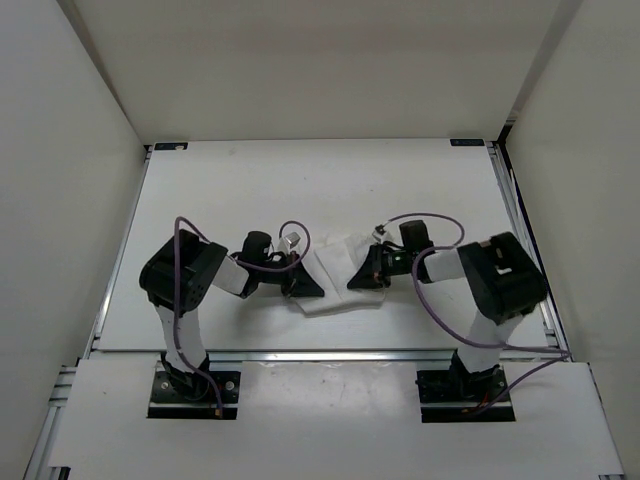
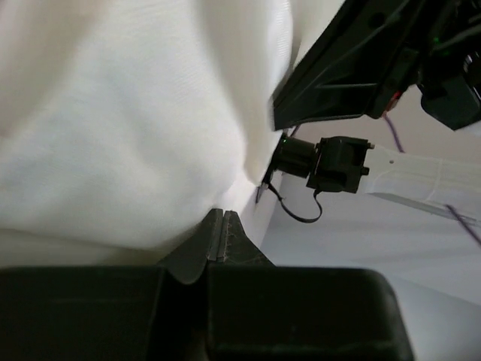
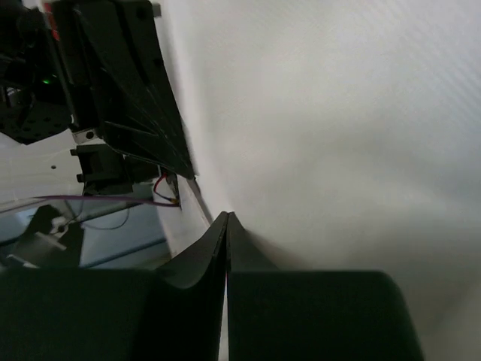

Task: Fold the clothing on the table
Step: Fold the skirt

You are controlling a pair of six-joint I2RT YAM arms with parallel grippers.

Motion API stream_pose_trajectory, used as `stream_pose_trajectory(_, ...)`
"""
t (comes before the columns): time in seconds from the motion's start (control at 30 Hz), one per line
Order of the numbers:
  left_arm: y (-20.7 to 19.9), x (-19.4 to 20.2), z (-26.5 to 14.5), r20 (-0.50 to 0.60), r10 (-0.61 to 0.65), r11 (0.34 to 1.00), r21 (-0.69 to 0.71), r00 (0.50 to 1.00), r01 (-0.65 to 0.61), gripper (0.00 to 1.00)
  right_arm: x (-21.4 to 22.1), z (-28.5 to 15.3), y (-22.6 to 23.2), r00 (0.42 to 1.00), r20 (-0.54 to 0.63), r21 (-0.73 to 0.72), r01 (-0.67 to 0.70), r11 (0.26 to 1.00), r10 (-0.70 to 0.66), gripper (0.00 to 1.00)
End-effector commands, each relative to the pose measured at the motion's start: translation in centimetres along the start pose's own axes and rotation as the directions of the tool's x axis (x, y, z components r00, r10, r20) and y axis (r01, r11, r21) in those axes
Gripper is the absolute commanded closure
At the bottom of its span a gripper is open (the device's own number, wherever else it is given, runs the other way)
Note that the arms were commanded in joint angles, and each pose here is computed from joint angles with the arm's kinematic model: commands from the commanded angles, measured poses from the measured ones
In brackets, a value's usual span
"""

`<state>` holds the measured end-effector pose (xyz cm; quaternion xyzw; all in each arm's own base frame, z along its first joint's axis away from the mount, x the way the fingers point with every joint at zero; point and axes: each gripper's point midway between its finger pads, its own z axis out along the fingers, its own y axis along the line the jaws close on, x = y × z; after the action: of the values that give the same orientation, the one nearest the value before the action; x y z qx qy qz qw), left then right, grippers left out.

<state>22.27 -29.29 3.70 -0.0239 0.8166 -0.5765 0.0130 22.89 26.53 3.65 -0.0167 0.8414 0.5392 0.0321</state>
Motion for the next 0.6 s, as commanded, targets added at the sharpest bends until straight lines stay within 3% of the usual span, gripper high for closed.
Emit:
stream_pose_trajectory(0.0,-5.2,-2.2,-1.4,0.096,0.138,0.989,0.044,0.986,-0.143,1.0,-3.2,-3.7,3.1,0.971,0.176,0.053,0.156,0.986,-0.163,1.0)
stream_pose_trajectory(0.07,-9.3,-4.1,-3.5,0.199,0.231,0.969,0.041,0.952,-0.244,1.0,-4.7,-6.7,4.1,0.949,0.255,0.102,0.164,0.981,-0.185,0.94)
stream_pose_trajectory(0.13,-12.1,-5.3,-5.4,0.266,0.283,0.953,0.028,0.922,-0.301,0.99,-6.8,-9.7,6.3,0.908,0.332,0.12,0.228,0.966,-0.256,0.62)
stream_pose_trajectory(0.17,-13.6,-6.0,-6.5,0.295,0.31,0.943,0.024,0.904,-0.331,0.96,-7.3,-11.0,6.5,0.903,0.353,0.132,0.212,0.968,-0.246,0.13)
stream_pose_trajectory(0.2,-14.9,-6.8,-7.6,0.331,0.33,0.935,0.016,0.884,-0.355,0.95,-7.7,-11.8,6.5,0.891,0.364,0.153,0.229,0.961,-0.271,0.01)
stream_pose_trajectory(0.23,-14.7,-7.0,-8.0,0.329,0.328,0.939,-0.013,0.886,-0.343,0.92,-8.2,-13.1,6.7,0.876,0.383,0.197,0.234,0.952,-0.295,0.01)
stream_pose_trajectory(0.27,-14.5,-7.1,-8.7,0.344,0.333,0.94,-0.045,0.878,-0.339,0.67,-7.9,-13.4,6.3,0.882,0.376,0.219,0.213,0.952,-0.284,0.01)
stream_pose_trajectory(0.3,-14.9,-7.4,-9.8,0.375,0.337,0.938,-0.06,0.864,-0.34,0.02,-8.4,-14.3,6.7,0.856,0.392,0.26,0.248,0.933,-0.337,0.01)
stream_pose_trajectory(0.37,-14.4,-7.2,-11.2,0.411,0.305,0.952,-0.113,0.859,-0.284,0.01,-7.5,-14.6,6.7,0.856,0.368,0.296,0.262,0.919,-0.363,0.01)
stream_pose_trajectory(0.43,-14.3,-7.7,-13.5,0.467,0.33,0.942,-0.216,0.82,-0.256,0.01,-7.3,-15.5,6.4,0.85,0.351,0.371,0.259,0.892,-0.393,0.01)
stream_pose_trajectory(0.5,-13.4,-6.5,-15.0,0.441,0.388,0.9,-0.368,0.809,-0.232,0.01,-7.0,-16.5,5.8,0.848,0.362,0.42,0.222,0.88,-0.387,0.0)
stream_pose_trajectory(0.53,-13.8,-7.0,-16.0,0.434,0.464,0.853,-0.455,0.772,-0.257,0.01,-6.7,-16.9,5.4,0.846,0.362,0.451,0.209,0.868,-0.392,0.01)
stream_pose_trajectory(0.57,-12.0,-6.5,-16.8,0.392,0.483,0.808,-0.545,0.783,-0.225,0.01,-6.3,-17.4,4.6,0.85,0.362,0.48,0.182,0.859,-0.382,0.0)
